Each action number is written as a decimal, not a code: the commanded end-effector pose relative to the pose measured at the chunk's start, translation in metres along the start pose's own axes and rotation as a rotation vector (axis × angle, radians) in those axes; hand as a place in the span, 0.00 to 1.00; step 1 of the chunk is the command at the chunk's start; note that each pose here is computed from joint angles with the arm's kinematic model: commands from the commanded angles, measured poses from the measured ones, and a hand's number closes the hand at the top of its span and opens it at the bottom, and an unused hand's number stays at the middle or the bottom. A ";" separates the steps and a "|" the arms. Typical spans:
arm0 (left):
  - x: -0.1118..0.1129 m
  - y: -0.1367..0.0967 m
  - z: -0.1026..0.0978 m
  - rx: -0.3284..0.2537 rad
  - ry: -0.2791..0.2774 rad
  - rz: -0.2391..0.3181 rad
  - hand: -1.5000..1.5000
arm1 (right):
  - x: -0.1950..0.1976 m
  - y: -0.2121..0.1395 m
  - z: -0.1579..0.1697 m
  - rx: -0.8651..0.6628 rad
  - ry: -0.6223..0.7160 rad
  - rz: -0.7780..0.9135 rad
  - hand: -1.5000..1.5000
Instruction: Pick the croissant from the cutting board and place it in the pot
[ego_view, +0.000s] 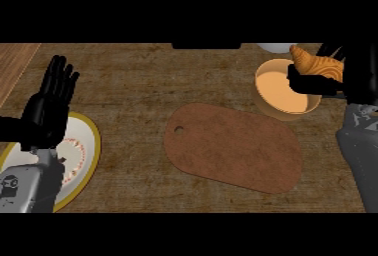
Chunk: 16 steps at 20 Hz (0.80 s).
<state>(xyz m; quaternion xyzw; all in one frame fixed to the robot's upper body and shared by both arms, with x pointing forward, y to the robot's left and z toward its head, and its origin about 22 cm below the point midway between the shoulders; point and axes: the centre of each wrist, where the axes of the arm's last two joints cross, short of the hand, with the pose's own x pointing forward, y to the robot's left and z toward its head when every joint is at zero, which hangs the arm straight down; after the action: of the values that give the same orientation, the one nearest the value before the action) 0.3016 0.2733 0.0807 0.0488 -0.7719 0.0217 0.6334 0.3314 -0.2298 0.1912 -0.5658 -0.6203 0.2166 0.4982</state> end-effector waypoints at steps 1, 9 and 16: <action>-0.009 -0.010 0.001 -0.019 -0.002 0.005 0.50 | -0.016 0.028 -0.025 0.006 0.002 -0.009 1.00; 0.005 -0.017 0.018 -0.015 0.004 0.009 0.50 | -0.066 0.054 -0.051 0.047 0.014 0.049 1.00; 0.001 -0.015 0.009 -0.022 0.007 0.014 0.50 | -0.104 0.085 -0.046 0.303 0.187 -0.121 0.00</action>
<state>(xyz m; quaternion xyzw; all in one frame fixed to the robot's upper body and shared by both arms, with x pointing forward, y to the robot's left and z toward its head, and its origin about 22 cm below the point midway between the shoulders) 0.2953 0.2603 0.0778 0.0428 -0.7708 0.0187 0.6353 0.3972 -0.3023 0.1236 -0.5171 -0.5763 0.2418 0.5848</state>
